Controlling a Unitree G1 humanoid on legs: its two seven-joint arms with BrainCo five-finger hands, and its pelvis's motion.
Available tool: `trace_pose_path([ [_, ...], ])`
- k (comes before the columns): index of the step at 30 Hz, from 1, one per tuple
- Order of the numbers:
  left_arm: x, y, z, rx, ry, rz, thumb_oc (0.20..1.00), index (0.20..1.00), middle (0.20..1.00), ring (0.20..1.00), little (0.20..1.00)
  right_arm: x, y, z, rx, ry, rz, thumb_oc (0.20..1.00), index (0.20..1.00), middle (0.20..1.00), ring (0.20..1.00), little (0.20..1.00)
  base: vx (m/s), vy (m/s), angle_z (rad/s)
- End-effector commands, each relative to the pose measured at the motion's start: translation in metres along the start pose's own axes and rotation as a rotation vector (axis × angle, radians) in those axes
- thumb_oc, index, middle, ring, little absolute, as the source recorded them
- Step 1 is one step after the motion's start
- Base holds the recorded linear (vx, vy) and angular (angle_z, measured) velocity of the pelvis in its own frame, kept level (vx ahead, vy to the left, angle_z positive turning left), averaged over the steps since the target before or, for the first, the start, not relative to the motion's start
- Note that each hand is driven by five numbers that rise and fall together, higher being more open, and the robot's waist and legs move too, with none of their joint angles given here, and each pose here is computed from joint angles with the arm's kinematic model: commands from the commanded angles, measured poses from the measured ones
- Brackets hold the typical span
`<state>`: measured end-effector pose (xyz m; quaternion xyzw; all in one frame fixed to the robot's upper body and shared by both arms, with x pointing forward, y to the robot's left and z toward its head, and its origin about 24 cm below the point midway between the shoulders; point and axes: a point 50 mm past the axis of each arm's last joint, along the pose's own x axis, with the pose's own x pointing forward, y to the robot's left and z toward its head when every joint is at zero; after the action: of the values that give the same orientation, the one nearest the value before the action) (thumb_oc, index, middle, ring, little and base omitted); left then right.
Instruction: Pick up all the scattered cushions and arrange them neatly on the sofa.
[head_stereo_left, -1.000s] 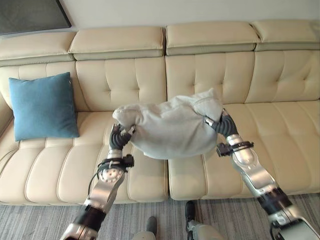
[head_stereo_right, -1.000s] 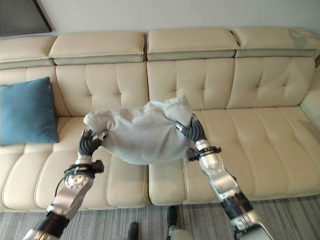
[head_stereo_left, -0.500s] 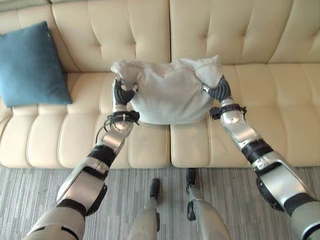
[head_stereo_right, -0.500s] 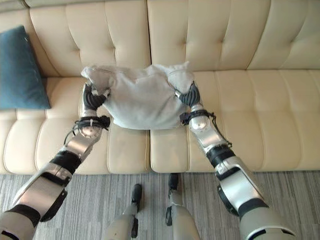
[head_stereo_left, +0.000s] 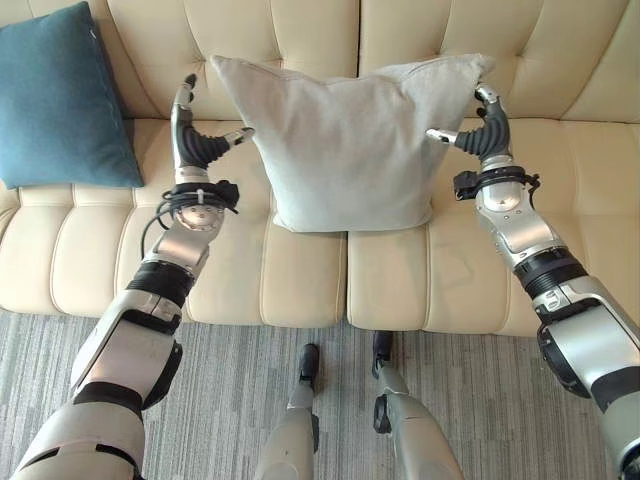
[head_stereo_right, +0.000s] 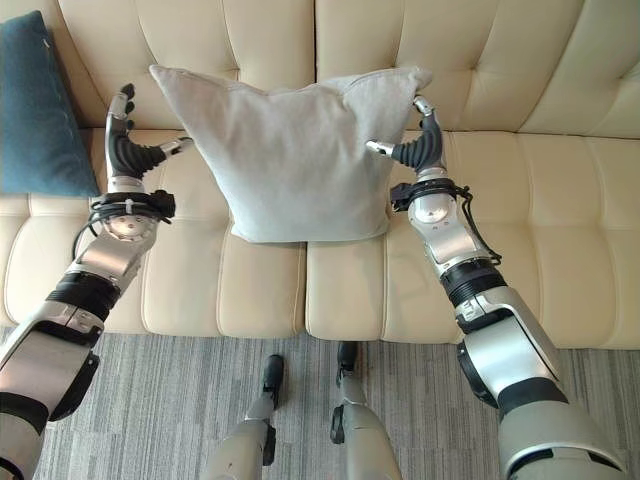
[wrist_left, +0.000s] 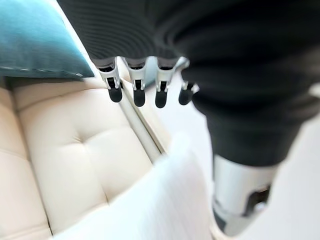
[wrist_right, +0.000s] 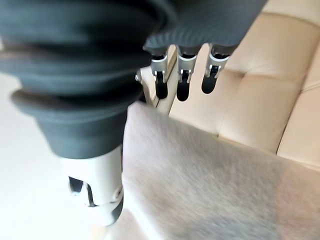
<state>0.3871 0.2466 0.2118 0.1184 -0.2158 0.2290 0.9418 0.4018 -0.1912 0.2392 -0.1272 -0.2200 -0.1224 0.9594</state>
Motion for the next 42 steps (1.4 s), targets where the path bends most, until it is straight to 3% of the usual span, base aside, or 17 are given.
trace_pose_path([
  [1,0.025,0.011,0.027,-0.181,-0.022,0.05,1.0,1.0,1.0,1.0,1.0,0.022,-0.013,0.029,0.249,-0.036,-0.095,1.0,1.0,1.0,1.0,1.0,-0.03,0.021,0.0],
  [5,0.019,0.0,0.027,-0.191,-0.035,-0.022,1.0,1.0,1.0,1.0,1.0,0.019,-0.02,0.015,0.283,0.017,-0.099,1.0,1.0,1.0,1.0,1.0,0.0,0.0,0.0],
  [9,-0.018,-0.001,0.002,-0.188,-0.047,-0.125,1.0,1.0,1.0,1.0,1.0,-0.008,-0.026,-0.012,0.266,0.026,-0.039,1.0,1.0,1.0,1.0,1.0,0.01,0.007,0.0],
  [13,-0.088,0.025,-0.06,-0.103,0.115,-0.23,1.0,1.0,1.0,1.0,1.0,-0.072,-0.044,-0.061,0.186,0.093,0.069,1.0,1.0,1.0,1.0,1.0,0.07,0.044,0.02],
  [14,-0.129,0.049,-0.091,-0.026,0.24,-0.267,1.0,1.0,1.0,1.0,1.0,-0.113,-0.059,-0.087,0.132,0.17,0.112,1.0,1.0,1.0,1.0,1.0,0.07,0.047,-0.04],
  [16,-0.149,0.063,-0.104,0.009,0.306,-0.277,1.0,1.0,1.0,1.0,1.0,-0.132,-0.068,-0.097,0.085,0.212,0.133,1.0,1.0,1.0,1.0,1.0,0.06,0.054,-0.12],
  [17,-0.19,0.088,-0.129,0.087,0.46,-0.297,1.0,1.0,1.0,1.0,1.0,-0.169,-0.081,-0.117,-0.003,0.308,0.178,1.0,1.0,1.0,1.0,1.0,0.06,0.09,-0.12],
  [19,-0.226,0.109,-0.148,0.151,0.603,-0.309,1.0,1.0,1.0,1.0,1.0,-0.204,-0.085,-0.135,-0.064,0.422,0.237,1.0,1.0,1.0,1.0,1.0,0.03,0.083,-0.08],
  [20,-0.227,0.109,-0.149,0.151,0.604,-0.31,1.0,1.0,1.0,1.0,1.0,-0.205,-0.085,-0.135,-0.064,0.423,0.238,1.0,1.0,1.0,1.0,1.0,0.02,0.063,-0.11],
  [27,-0.345,0.123,-0.193,0.219,1.074,-0.362,1.0,1.0,1.0,1.0,1.0,-0.303,-0.077,-0.192,-0.2,0.814,0.38,1.0,1.0,1.0,1.0,1.0,-0.08,0.158,-0.17],
  [42,-0.308,0.089,-0.191,0.226,0.933,-0.426,1.0,1.0,1.0,1.0,1.0,-0.317,-0.044,-0.206,-0.15,0.893,0.409,1.0,1.0,1.0,1.0,1.0,-0.25,-0.033,-0.19],
])
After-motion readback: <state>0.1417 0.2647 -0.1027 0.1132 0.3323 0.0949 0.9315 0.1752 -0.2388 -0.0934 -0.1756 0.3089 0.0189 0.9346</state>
